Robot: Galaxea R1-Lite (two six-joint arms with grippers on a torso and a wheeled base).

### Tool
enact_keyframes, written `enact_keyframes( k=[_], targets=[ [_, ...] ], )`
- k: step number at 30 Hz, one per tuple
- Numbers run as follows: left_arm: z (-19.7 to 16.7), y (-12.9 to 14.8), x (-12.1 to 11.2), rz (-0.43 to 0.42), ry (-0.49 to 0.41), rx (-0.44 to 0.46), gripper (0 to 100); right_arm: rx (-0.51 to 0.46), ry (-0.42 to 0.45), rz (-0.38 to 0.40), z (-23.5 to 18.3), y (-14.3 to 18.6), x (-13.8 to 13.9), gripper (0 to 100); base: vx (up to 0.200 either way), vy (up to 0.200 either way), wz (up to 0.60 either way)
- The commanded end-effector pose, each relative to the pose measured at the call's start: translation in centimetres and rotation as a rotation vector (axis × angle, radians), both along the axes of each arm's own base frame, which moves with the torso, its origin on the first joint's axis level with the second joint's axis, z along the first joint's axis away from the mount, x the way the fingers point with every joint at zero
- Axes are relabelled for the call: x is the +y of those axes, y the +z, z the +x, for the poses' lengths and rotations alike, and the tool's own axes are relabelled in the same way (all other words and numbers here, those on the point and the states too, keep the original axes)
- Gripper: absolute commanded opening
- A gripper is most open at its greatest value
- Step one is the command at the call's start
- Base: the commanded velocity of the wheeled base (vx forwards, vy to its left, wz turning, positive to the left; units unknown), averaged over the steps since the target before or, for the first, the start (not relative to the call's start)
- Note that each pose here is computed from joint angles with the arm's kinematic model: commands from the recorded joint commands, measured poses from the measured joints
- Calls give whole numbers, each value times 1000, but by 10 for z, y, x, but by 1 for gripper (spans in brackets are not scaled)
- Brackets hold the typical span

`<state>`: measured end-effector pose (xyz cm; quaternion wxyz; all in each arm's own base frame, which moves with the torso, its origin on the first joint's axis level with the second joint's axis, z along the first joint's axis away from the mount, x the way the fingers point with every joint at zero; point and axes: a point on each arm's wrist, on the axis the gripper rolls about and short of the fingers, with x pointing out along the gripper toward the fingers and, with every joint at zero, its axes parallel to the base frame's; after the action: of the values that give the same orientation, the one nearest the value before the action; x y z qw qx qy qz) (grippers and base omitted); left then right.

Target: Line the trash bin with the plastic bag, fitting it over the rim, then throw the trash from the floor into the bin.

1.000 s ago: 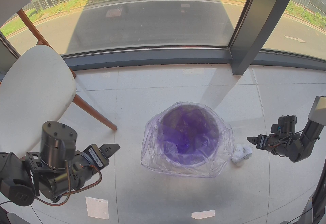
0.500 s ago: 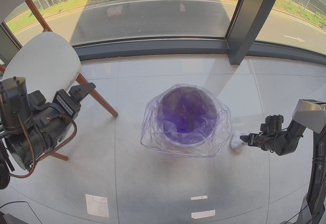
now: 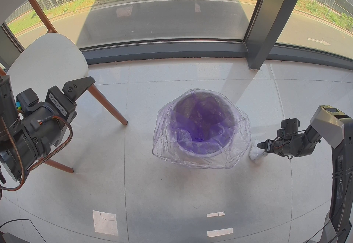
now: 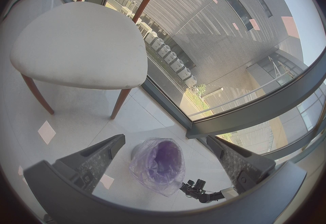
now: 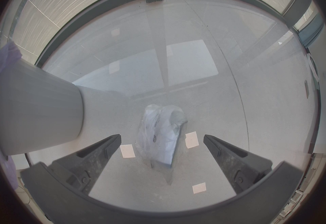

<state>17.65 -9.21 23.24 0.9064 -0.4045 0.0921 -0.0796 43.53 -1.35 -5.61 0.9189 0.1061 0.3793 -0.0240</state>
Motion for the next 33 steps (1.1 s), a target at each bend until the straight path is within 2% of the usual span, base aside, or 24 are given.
enact_keyframes(
  k=[1, 2, 3, 9, 12, 17, 23, 30, 33],
  targets=[
    [-4, 3, 2, 12, -12, -19, 100, 11, -4, 2, 12, -6, -2, 100, 0, 0, 0],
    [-7, 5, 3, 13, -34, -31, 100, 33, -4, 3, 13, -7, -2, 100, 0, 0, 0],
    [-8, 6, 3, 14, -40, -36, 100, 27, -3, 2, 15, -6, -2, 0, 0, 0, 0],
    [-11, 7, 5, 18, -44, -41, 100, 21, -4, -2, 19, -15, -1, 0, 0, 0, 0],
    [-10, 7, 6, 49, -37, -47, 100, 15, -11, -7, 19, -11, -3, 0, 0, 0, 0],
    [-14, 14, 8, 63, -38, -84, 100, -36, -27, -8, 20, 19, -11, 0, 0, 0, 0],
    [-18, 21, 10, 45, -35, -115, 100, -170, -38, 5, -2, 104, -25, 0, 0, 0, 0],
    [-30, 29, 17, 26, -47, -158, 100, -281, -3, 16, -46, 198, -16, 0, 0, 0, 0],
    [-30, 28, 17, 38, -46, -157, 100, -340, 14, 14, -56, 228, -12, 0, 0, 0, 0]
  ],
)
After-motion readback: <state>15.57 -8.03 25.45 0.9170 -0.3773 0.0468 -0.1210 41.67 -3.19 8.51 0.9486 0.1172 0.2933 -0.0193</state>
